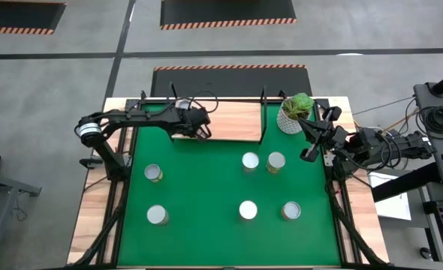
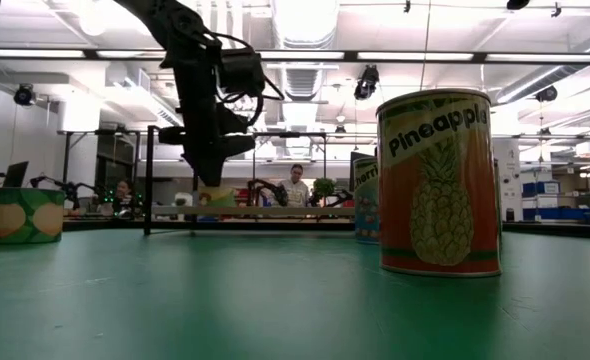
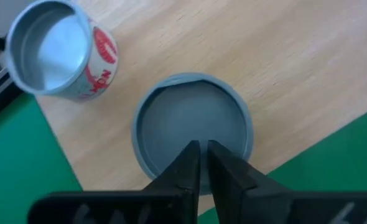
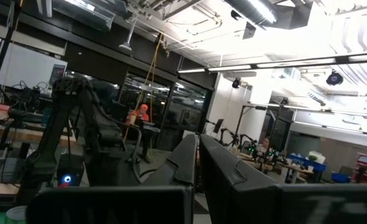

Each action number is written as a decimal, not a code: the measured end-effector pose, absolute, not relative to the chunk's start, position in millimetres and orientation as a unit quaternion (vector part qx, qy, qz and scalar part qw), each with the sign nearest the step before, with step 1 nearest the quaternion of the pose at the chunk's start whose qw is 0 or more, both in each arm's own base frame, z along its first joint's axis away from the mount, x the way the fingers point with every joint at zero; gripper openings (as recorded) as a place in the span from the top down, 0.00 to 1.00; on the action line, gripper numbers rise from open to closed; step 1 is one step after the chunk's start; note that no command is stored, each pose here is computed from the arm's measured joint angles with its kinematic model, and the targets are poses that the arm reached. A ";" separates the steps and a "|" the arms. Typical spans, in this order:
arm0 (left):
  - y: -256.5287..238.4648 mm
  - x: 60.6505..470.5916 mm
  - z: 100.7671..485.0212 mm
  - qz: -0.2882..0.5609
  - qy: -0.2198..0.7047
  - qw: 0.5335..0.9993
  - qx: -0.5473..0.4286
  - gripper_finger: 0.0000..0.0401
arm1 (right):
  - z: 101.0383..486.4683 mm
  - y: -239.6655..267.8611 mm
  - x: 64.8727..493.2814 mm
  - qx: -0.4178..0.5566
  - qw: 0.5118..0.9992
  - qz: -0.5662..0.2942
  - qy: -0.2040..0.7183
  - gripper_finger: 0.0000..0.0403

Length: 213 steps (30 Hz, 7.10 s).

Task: Pick and place cans onto a shelf
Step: Put the canned mushroom good on the shelf

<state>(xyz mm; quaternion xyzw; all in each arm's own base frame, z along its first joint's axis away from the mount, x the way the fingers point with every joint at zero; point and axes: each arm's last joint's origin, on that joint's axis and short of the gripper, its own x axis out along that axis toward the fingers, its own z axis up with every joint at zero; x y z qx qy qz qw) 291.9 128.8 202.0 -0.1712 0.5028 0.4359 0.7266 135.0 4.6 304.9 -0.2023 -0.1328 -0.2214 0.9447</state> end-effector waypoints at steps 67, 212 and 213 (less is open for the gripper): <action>106.4 322.9 173.4 0.518 0.550 0.650 -0.079 1.00 | 303.6 4.7 135.8 -0.210 0.944 -0.221 -0.125 0.97; 115.7 277.1 195.2 0.502 0.593 0.622 -0.100 1.00 | 306.1 3.5 141.0 -0.196 0.943 -0.250 -0.095 0.97; 115.3 277.2 195.2 0.501 0.593 0.622 -0.100 1.00 | 306.1 3.5 141.0 -0.196 0.943 -0.250 -0.095 0.97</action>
